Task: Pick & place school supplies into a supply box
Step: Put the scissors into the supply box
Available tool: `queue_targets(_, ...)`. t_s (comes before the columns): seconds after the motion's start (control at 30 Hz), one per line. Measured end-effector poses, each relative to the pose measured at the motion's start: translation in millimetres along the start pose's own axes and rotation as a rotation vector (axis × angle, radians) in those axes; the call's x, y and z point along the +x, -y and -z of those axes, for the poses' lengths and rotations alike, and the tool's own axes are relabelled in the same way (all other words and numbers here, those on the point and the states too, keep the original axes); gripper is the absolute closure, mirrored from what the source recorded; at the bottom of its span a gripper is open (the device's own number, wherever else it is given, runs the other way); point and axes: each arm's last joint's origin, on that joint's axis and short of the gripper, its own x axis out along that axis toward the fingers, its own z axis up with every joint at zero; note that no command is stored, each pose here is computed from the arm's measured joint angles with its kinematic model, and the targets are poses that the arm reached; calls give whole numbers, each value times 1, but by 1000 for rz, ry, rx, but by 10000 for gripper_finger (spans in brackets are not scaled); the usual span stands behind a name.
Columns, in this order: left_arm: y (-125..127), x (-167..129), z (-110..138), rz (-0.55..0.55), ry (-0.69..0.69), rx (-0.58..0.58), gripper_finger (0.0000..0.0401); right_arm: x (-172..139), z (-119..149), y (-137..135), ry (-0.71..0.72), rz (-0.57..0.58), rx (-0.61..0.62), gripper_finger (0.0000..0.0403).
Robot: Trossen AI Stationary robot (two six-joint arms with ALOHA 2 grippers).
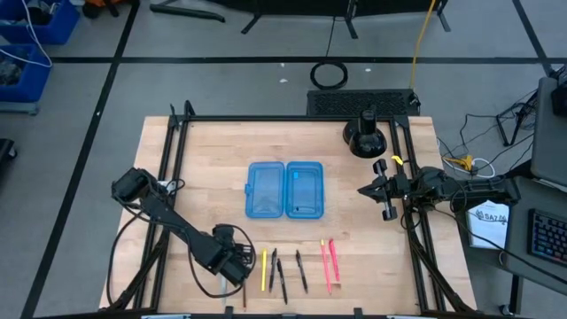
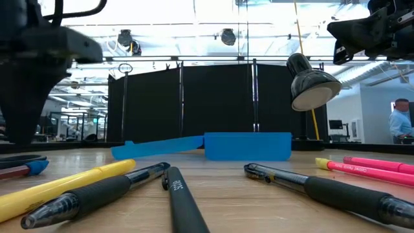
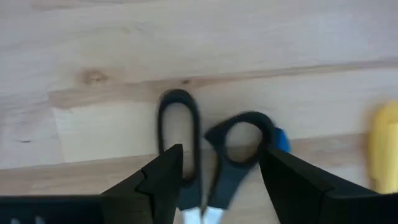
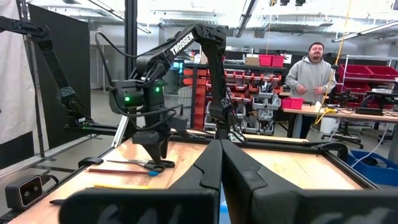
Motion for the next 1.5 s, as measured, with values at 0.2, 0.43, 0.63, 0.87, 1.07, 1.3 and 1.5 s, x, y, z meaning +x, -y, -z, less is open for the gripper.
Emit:
queue_targets(0.2,-5,16,0,7,-26,-5,187,0,0,0,0,0,0,403)
queue_targets(0.43,-12,33,-2,40,-48,1,188,0,0,0,0,0,0,403)
queue_targets(0.63,-15,40,-8,3,-100,87,216,0,0,0,-3,0,1,403)
queue_targets(0.87,-12,42,-14,-10,-105,128,315,0,0,0,-1,1,0,403)
queue_targets(1.07,-12,40,-15,14,-66,142,319,0,0,0,0,2,0,403)
queue_targets(1.3,-17,26,-23,73,38,162,319,0,0,0,2,3,0,403)
queue_targets(1.5,-27,-3,-36,145,94,157,320,0,-1,0,7,4,-1,403)
